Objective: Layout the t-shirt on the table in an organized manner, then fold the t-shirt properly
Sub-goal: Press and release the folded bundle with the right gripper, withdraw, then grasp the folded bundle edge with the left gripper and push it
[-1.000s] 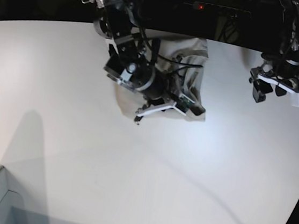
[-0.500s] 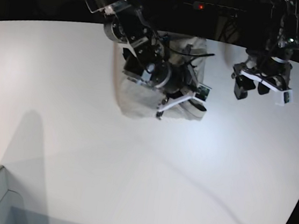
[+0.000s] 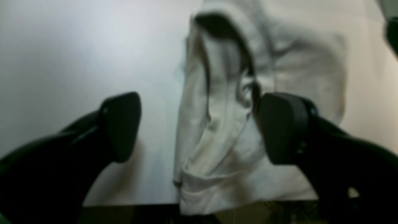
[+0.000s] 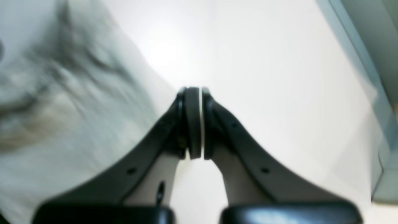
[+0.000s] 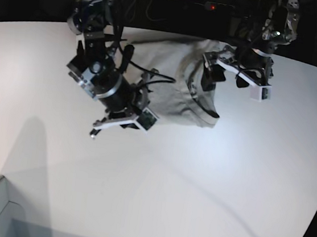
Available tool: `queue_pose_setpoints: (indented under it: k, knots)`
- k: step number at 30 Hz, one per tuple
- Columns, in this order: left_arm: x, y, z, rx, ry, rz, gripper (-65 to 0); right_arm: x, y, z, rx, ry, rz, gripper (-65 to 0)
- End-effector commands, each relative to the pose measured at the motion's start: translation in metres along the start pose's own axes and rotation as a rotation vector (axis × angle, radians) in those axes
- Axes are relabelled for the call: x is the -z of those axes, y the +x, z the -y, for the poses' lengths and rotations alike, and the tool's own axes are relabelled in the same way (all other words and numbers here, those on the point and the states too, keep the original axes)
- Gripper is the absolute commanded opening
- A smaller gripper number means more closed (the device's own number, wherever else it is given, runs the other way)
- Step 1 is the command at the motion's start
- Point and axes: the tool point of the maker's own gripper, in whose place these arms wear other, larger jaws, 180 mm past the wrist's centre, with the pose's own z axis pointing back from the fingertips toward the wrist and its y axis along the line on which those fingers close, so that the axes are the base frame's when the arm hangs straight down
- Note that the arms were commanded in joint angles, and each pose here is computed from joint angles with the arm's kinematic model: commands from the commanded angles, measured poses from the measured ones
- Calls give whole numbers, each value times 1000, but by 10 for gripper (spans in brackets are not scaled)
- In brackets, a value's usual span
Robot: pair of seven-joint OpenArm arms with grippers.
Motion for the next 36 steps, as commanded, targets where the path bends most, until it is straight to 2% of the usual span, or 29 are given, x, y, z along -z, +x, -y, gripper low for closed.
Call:
queue_pose_setpoints:
  k: [1, 5, 10, 11, 13, 17, 19, 21, 24, 26, 27, 29, 34, 36]
  knots:
    - [4, 11, 6, 24, -26, 26, -29, -4, 8, 15, 6, -36, 35, -650]
    - [18, -1, 9, 46, -41, -23, -29, -13, -18, 38, 55, -103, -19, -650]
    - [37, 6, 7, 43, -36, -25, -39, -27, -47, 63, 117, -182, -75, -650]
    - [40, 5, 7, 45, -37, -33, -62, -29, -51, 67, 125, -194, -84, -650]
    - [49, 0, 8, 59, -43, -57, -147, -34, -61, 76, 140, -222, -103, -650]
    - [64, -3, 8, 68, -43, -86, -386, -46, -78, 92, 174, -276, -135, -650]
    - [71, -2, 16, 86, -62, -94, -460, -49, -84, 97, 185, -292, -147, -650]
    - [76, 1, 31, 119, -117, -95, -495, -53, -91, 98, 195, -300, -160, -650]
    - [78, 3, 46, 181, -219, -100, -501, -57, -98, 99, 207, -310, -175, -650]
    - [82, 5, 50, 207, -251, -105, -513, -61, -107, 96, 221, -312, -196, -650]
    - [85, 7, 47, 212, -248, -107, -544, -62, -110, 97, 223, -314, -202, -650]
    - [94, 11, 41, 209, -231, -115, -650, -65, -116, 99, 235, -325, -215, -650]
    - [114, 24, 33, 220, -207, -132, -650, -77, -133, 109, 269, -369, -247, -650]
    - [123, 29, 48, 294, -244, -147, -648, -81, -139, 113, 275, -383, -259, -650]
